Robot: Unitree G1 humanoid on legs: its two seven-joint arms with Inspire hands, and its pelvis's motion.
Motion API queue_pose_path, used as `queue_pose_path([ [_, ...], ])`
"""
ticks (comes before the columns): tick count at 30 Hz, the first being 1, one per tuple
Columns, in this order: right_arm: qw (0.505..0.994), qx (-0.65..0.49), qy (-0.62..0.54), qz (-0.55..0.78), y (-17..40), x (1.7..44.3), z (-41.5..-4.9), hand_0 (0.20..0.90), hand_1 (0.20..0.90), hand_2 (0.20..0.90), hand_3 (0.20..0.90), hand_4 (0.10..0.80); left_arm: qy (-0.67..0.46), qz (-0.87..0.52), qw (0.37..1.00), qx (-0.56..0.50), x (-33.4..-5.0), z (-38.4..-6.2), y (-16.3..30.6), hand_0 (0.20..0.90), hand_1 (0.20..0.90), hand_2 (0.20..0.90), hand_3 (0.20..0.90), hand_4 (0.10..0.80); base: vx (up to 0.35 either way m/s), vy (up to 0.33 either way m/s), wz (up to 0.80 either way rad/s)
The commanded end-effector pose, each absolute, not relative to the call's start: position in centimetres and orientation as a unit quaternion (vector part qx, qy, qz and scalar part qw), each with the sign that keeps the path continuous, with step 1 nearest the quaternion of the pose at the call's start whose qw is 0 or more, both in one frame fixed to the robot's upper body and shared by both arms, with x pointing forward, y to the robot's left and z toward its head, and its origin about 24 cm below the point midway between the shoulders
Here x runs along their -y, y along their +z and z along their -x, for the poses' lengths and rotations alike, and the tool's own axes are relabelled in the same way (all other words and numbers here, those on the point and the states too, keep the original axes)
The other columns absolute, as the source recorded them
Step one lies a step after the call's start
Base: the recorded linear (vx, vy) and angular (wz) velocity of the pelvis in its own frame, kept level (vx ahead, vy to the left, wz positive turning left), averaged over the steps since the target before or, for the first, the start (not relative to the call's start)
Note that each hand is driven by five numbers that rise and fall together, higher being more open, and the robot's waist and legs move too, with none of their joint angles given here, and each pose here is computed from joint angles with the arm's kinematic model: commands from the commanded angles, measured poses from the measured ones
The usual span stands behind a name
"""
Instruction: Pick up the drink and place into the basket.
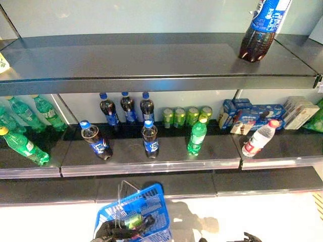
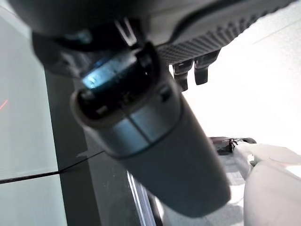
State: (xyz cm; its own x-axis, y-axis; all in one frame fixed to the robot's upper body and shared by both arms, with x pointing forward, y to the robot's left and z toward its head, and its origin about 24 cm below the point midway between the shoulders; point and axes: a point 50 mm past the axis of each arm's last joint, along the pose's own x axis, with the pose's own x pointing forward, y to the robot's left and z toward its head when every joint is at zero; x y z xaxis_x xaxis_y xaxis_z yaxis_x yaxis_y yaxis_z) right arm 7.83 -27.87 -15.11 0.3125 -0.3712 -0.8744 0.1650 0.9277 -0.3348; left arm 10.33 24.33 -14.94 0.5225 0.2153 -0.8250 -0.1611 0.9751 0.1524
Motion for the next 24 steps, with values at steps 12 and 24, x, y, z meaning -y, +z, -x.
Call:
queue_pose_path([
  [12, 0.875, -0.431, -0.187, 0.117, -10.6, 30.2, -18.0, 0.900, 0.900, 0.900, 0.900, 0.800, 0.155, -0.005, 0.963, -0.220, -26.3, -23.7, -6.8, 0.300, 0.300, 0.300, 0.200, 0.100, -0.168, -0.005, -0.05],
  [24, 0.972, -0.177, -0.143, 0.057, -4.6, 28.2, -24.5, 0.900, 0.900, 0.900, 0.900, 0.800, 0.168, -0.013, 0.958, -0.232, -27.6, -22.2, -7.2, 0.300, 0.300, 0.300, 0.200, 0.100, -0.028, -0.038, -0.01],
])
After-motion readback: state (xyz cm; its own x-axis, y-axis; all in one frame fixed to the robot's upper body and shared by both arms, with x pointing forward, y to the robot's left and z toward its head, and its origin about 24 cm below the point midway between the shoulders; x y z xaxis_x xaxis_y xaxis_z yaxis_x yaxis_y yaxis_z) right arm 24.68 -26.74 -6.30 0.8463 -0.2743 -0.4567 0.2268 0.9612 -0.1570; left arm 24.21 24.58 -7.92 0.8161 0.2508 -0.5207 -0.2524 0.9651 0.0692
